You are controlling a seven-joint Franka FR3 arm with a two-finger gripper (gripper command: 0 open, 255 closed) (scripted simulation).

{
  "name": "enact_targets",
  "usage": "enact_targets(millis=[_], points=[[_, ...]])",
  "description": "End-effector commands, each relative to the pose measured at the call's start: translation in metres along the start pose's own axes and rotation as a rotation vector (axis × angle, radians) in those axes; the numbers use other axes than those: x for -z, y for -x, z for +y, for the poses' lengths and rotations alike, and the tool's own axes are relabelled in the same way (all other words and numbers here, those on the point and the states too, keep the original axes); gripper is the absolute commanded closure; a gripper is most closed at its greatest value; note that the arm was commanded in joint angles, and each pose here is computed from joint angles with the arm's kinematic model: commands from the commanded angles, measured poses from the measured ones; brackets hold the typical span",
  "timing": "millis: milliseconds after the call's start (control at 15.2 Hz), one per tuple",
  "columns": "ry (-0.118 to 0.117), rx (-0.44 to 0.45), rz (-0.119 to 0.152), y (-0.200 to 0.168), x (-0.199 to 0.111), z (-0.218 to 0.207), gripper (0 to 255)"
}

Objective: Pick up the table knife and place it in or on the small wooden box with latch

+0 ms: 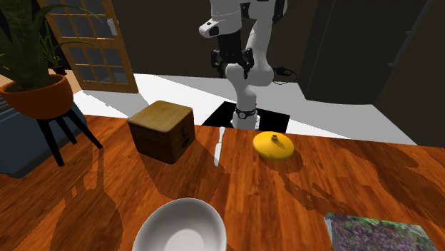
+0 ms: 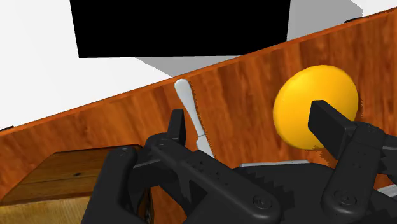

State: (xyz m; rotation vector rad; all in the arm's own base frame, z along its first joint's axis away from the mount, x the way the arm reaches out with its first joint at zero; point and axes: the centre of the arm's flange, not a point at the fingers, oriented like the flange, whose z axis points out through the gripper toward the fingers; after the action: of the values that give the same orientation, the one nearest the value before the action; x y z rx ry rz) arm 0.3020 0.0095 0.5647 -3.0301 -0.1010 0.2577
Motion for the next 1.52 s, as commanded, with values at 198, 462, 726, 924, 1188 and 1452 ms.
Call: enact_targets(millis=[198, 462, 726, 924, 1188, 1452], points=[[0.023, 0.048, 0.026, -0.021, -0.03, 0.003, 0], [0.054, 0.112, 0.06, -0.05, -0.07, 0.008, 0], [0.084, 0.176, 0.094, -0.08, -0.108, 0.011, 0], [0.107, 0.224, 0.119, -0.104, -0.136, 0.013, 0], [0.132, 0.275, 0.147, -0.131, -0.165, 0.015, 0], [0.132, 0.275, 0.147, -0.134, -0.185, 0.017, 0]])
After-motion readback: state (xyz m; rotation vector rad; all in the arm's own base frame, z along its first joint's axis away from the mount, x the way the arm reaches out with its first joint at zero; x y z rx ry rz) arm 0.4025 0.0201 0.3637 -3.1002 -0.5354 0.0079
